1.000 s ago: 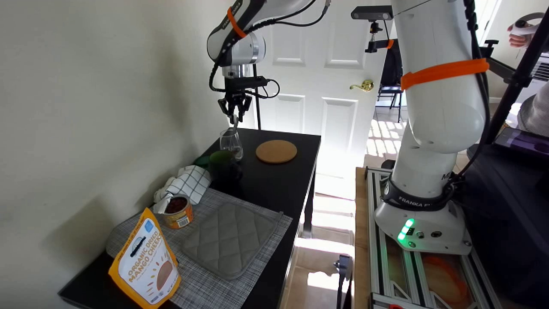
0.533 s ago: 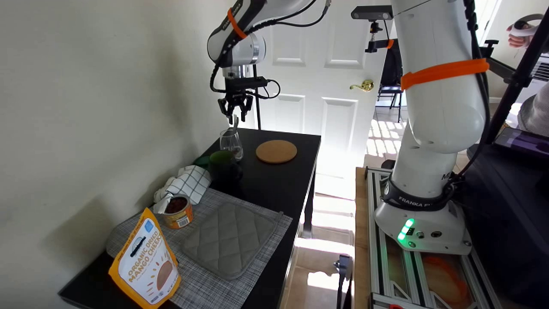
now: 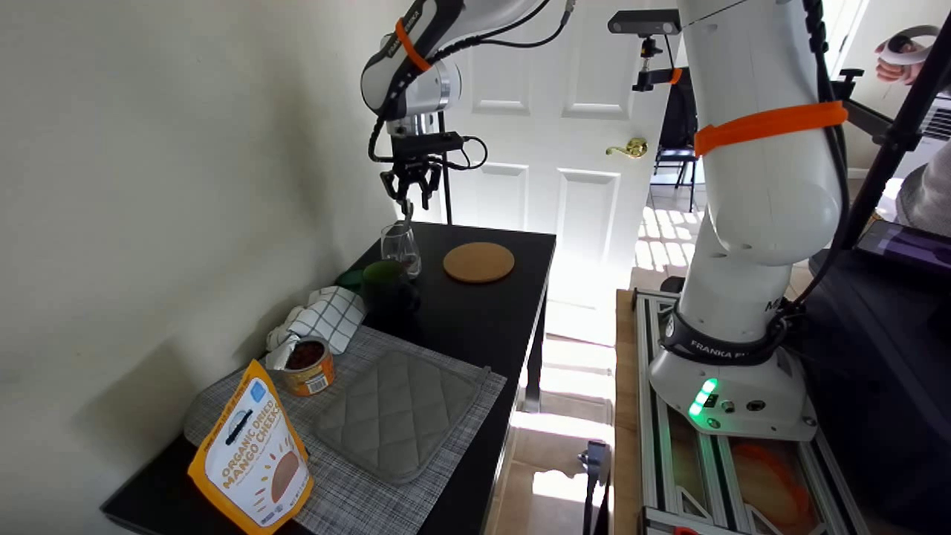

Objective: Move the spoon to the black mug cup

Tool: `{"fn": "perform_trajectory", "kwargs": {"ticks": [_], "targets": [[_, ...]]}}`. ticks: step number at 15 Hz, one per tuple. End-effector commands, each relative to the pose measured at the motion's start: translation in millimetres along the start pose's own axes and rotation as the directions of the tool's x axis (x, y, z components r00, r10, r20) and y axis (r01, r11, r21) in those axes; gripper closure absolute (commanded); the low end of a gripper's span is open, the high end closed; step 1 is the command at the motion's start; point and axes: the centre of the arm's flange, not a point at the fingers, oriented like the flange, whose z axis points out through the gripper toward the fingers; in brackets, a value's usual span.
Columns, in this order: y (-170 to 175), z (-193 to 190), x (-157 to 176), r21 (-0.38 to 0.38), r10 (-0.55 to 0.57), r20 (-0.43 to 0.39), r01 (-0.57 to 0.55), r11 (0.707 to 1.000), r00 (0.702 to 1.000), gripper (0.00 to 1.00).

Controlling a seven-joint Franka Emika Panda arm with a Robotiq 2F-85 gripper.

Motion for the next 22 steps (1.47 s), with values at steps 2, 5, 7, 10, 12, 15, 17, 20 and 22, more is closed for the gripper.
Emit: {"fn": "perform_trajectory", "kwargs": {"ticks": [2,5,7,10,12,15,17,20,22], "targets": [[1.0,3.0,-4.0,-0.045,0.041,-0.048,-0.043,0.998,0.998,0.65],[2.5,2.7,-3.1,-0.070,0.059,-0.072,-0.064,0.995,0.996,0.97],[2.7,2.1,-2.4,-0.080,0.063,-0.085,-0.070,0.994,0.994,1.00],[-1.5,-2.2,-1.5,-0.054,0.047,-0.106,-0.053,0.997,0.993,0.98],[-4.1,-3.1,0.7,-0.038,0.025,-0.135,-0.031,0.999,0.990,0.99],[-7.9,-5.3,1.0,-0.005,-0.015,-0.163,0.014,1.000,0.987,0.98],[-12.3,-5.2,0.1,0.023,-0.066,-0.159,0.071,0.997,0.985,0.98],[-17.6,-4.1,-2.4,0.047,-0.173,-0.151,0.182,0.982,0.973,0.98],[-51.8,-58.0,-15.2,0.044,-0.255,-0.141,0.264,0.964,0.956,0.98]]}}
